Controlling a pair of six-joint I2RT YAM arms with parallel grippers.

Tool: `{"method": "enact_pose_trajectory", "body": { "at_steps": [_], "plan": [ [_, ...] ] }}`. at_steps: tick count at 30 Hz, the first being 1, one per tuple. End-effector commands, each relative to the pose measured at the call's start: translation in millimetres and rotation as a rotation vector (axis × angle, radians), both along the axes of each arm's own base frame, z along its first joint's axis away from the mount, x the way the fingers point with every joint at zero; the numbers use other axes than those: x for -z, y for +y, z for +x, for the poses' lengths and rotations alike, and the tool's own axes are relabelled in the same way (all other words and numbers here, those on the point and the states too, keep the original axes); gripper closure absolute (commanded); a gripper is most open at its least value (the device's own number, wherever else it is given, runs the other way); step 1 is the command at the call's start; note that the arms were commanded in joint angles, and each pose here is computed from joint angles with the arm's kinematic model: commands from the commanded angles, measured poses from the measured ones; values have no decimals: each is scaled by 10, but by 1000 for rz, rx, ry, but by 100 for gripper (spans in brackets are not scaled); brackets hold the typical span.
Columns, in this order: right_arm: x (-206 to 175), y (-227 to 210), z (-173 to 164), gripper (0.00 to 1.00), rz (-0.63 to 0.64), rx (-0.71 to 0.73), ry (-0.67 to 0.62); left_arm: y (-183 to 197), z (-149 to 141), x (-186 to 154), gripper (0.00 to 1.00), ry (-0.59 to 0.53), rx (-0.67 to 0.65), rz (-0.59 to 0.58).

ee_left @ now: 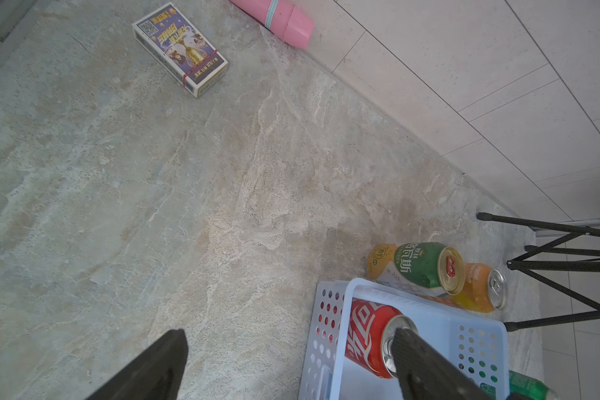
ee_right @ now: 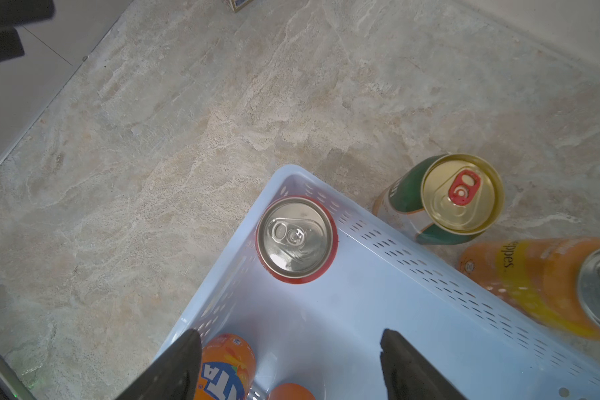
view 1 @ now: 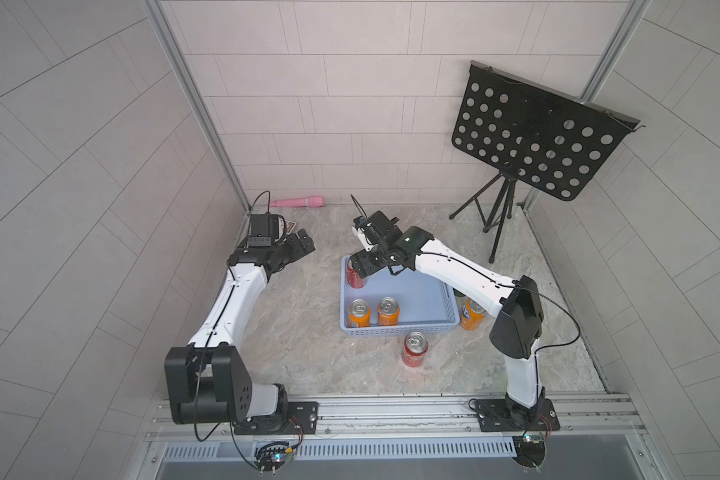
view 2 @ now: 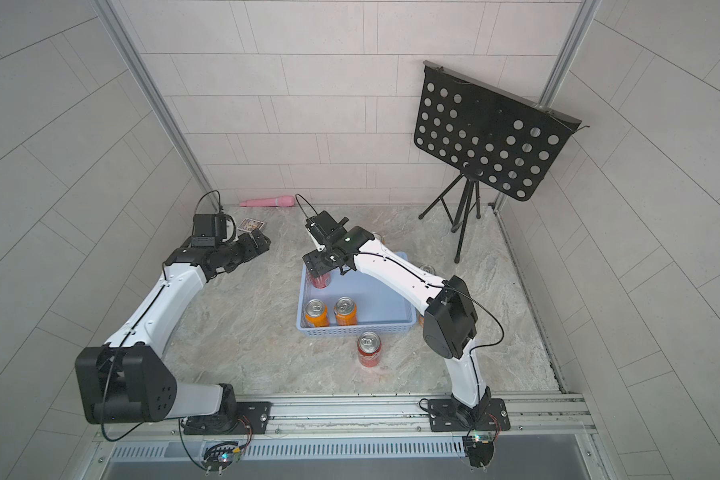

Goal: Take out the drinks from the basket
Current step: Pick up the drink from the basket.

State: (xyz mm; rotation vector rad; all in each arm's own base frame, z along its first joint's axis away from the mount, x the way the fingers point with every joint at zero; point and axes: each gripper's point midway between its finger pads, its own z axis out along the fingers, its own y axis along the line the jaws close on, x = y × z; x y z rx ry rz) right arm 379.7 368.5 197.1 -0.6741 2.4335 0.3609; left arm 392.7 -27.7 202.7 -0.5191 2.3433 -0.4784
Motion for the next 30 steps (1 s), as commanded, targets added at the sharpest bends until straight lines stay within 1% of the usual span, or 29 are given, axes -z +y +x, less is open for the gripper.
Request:
{"method": "enact_pose_trajectory", "body": {
  "at_steps": [1, 5, 10, 17, 25, 30],
  "plan": [
    [147, 106, 15, 15, -8, -2, 21, -38, 44, -93, 0, -15, 21, -35],
    [284, 207, 45, 16, -18, -10, 41, -20, 44, -90, 0, -13, 17, -36],
    [370, 287, 136, 15, -20, 5, 24, -58, 43, -100, 0, -19, 30, -56],
    [494, 254, 334, 14, -86, 50, -13, -90, 52, -120, 0, -26, 39, -74],
    [651, 271, 482, 14, -97, 68, 9, -68, 52, -136, 0, -30, 31, -76],
    [747, 278, 508, 15, -88, 81, 35, -53, 58, -110, 0, -22, 25, -84]
  ]
}}
